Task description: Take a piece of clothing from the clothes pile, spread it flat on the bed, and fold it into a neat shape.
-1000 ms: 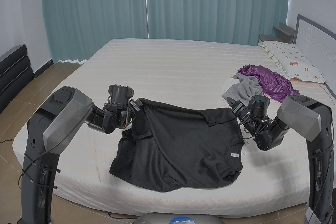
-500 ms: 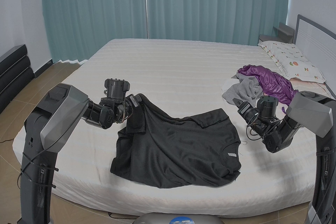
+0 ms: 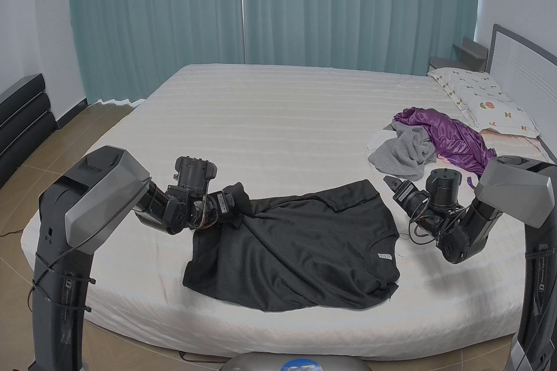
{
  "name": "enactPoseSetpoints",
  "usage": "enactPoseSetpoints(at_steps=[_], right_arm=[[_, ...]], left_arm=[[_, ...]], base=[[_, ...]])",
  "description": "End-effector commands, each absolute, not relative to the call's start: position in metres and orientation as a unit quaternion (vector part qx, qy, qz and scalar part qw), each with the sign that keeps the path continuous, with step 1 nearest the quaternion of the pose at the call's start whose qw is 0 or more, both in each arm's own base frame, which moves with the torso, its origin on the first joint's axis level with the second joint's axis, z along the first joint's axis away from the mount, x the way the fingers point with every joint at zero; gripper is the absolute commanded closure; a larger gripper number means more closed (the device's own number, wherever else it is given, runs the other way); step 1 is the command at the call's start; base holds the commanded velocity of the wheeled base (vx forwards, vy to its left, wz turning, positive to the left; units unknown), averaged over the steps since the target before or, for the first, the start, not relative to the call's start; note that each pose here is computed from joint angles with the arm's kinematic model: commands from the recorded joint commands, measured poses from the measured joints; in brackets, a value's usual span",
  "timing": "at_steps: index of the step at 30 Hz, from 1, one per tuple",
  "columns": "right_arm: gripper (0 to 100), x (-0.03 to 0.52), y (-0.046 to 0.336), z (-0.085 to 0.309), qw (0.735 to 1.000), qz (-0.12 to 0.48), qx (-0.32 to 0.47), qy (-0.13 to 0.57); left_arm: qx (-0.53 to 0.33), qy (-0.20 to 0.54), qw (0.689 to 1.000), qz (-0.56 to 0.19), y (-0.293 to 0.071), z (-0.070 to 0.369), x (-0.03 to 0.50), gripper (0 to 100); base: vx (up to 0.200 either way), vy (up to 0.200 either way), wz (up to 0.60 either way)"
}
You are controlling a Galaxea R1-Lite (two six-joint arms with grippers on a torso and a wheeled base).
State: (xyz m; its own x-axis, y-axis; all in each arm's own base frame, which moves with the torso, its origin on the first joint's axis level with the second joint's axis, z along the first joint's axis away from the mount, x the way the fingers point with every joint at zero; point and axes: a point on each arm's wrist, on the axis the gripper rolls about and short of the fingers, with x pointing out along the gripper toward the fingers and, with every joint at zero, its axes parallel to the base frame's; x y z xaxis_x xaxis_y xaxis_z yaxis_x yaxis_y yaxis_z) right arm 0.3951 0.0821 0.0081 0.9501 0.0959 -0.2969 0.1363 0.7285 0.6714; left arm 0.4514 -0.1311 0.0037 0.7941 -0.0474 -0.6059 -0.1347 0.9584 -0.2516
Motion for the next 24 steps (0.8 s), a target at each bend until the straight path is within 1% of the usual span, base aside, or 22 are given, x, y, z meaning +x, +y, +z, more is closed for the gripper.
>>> enactPoseSetpoints(at_steps=[1, 4, 8, 14, 16, 17, 21, 22, 24], right_arm=[[0, 0.385, 0.081, 0.012, 0.914, -0.006, 0.371, 0.162], [0, 0.376, 0.083, 0.02, 0.909, 0.004, 0.381, 0.167], [0, 0.367, 0.083, 0.027, 0.902, 0.005, 0.396, 0.171], [0, 0.36, 0.082, 0.018, 0.899, -0.002, 0.396, 0.189], [0, 0.358, 0.082, 0.017, 0.895, -0.006, 0.402, 0.193], [0, 0.356, 0.082, 0.018, 0.889, -0.008, 0.415, 0.194], [0, 0.354, 0.082, 0.018, 0.879, -0.014, 0.435, 0.196], [0, 0.35, 0.081, 0.017, 0.874, -0.017, 0.443, 0.2], [0, 0.348, 0.08, 0.014, 0.868, -0.012, 0.452, 0.205]], left_arm=[[-0.201, 0.301, 0.932, 0.012, -0.132, 0.038, 0.442, 0], [-0.239, 0.294, 0.925, 0.01, -0.134, 0.054, 0.436, 0], [-0.262, 0.303, 0.916, 0.014, -0.139, 0.055, 0.427, 0], [-0.253, 0.343, 0.904, 0.031, -0.136, 0.039, 0.414, 0], [-0.251, 0.35, 0.902, 0.034, -0.136, 0.036, 0.413, 0], [-0.25, 0.358, 0.899, 0.033, -0.135, 0.033, 0.411, 0], [-0.247, 0.395, 0.885, 0.014, -0.138, 0.028, 0.399, 0], [-0.246, 0.413, 0.877, 0.006, -0.138, 0.03, 0.391, 0], [-0.25, 0.424, 0.871, -0.005, -0.139, 0.03, 0.387, 0]], base=[[0.0, 0.0, 0.0], [0.0, 0.0, 0.0], [0.0, 0.0, 0.0], [0.0, 0.0, 0.0], [0.0, 0.0, 0.0], [0.0, 0.0, 0.0], [0.0, 0.0, 0.0], [0.0, 0.0, 0.0], [0.0, 0.0, 0.0]])
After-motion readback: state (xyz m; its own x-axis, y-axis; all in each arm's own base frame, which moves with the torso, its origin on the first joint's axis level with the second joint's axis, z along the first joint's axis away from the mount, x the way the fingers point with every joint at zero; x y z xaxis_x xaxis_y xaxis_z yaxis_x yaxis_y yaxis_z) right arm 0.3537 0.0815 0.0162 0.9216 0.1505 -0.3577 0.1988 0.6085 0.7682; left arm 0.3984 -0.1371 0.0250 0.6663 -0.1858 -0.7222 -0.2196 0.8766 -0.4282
